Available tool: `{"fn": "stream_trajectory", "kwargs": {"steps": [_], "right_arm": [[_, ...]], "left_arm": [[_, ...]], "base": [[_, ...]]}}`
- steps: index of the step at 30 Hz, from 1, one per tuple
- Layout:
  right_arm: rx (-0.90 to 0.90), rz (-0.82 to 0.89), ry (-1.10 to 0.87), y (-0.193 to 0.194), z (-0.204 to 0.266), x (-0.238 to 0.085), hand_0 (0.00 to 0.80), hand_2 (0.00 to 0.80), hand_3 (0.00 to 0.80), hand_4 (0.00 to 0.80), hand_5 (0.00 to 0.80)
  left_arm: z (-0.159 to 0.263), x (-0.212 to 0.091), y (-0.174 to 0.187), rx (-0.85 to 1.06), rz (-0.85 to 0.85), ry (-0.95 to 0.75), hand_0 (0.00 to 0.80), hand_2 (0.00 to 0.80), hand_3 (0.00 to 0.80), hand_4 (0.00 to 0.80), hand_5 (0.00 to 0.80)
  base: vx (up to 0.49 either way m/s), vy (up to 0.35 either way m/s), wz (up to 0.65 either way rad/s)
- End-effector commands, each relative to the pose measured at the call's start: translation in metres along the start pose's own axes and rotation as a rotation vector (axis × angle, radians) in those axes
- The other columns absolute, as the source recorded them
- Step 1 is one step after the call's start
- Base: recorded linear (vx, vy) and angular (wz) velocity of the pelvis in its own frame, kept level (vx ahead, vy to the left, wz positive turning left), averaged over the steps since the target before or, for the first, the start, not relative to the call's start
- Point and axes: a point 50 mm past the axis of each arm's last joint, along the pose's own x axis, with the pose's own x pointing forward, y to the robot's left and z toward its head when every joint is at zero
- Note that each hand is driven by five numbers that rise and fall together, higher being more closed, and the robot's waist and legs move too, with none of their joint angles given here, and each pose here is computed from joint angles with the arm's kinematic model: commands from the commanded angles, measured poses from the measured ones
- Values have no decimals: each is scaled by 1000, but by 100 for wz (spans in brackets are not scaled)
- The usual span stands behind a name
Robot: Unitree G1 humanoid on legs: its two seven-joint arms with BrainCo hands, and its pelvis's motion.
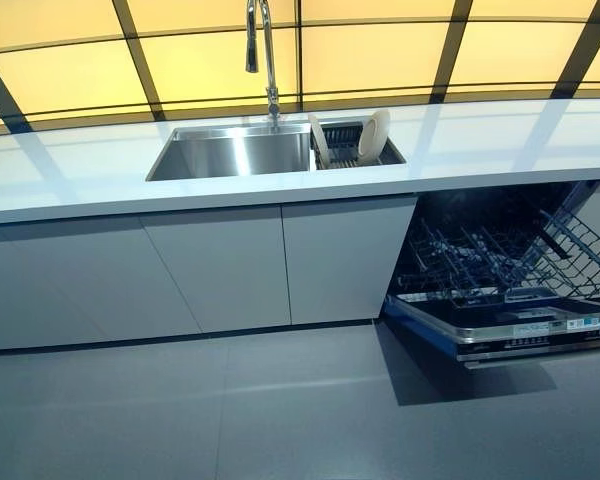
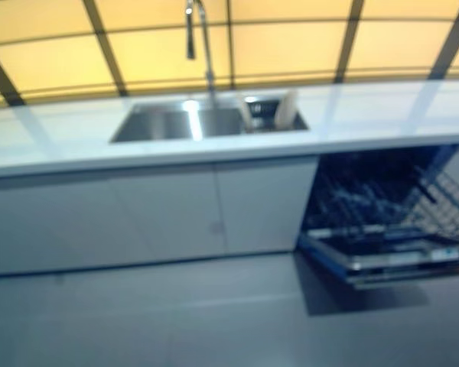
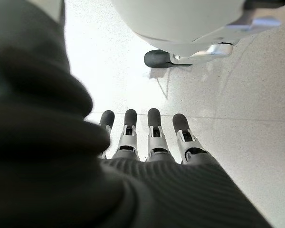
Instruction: Take plates into dishwasher
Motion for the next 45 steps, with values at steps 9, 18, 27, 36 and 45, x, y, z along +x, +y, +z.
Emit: {"fn": "stream_trajectory", "kwargs": {"steps": [9,18,27,36,45], "right_arm": [[2,73,-22,21,17,-1,0,0,0,0,0],[-22,44,5,21,13,-1,0,0,0,0,0],[-45,40,37,17,14,0,0,0,0,0,0],[1,55,69,19,8,-1,0,0,0,0,0],[19,106,39,20,12,-1,0,0,0,0,0]], "left_arm": [[8,1,-25,12,-57,2,0,0,0,0,0],[2,1,-25,23,-57,30,0,0,0,0,0],[3,1,-24,41,-57,32,0,0,0,0,0],[-3,1,-21,57,-51,44,0,0,0,0,0],[2,1,-19,18,-32,46,0,0,0,0,0]], "base": [[0,0,0],[0,0,0],[5,-9,0],[24,-5,0],[23,-46,0]]}}
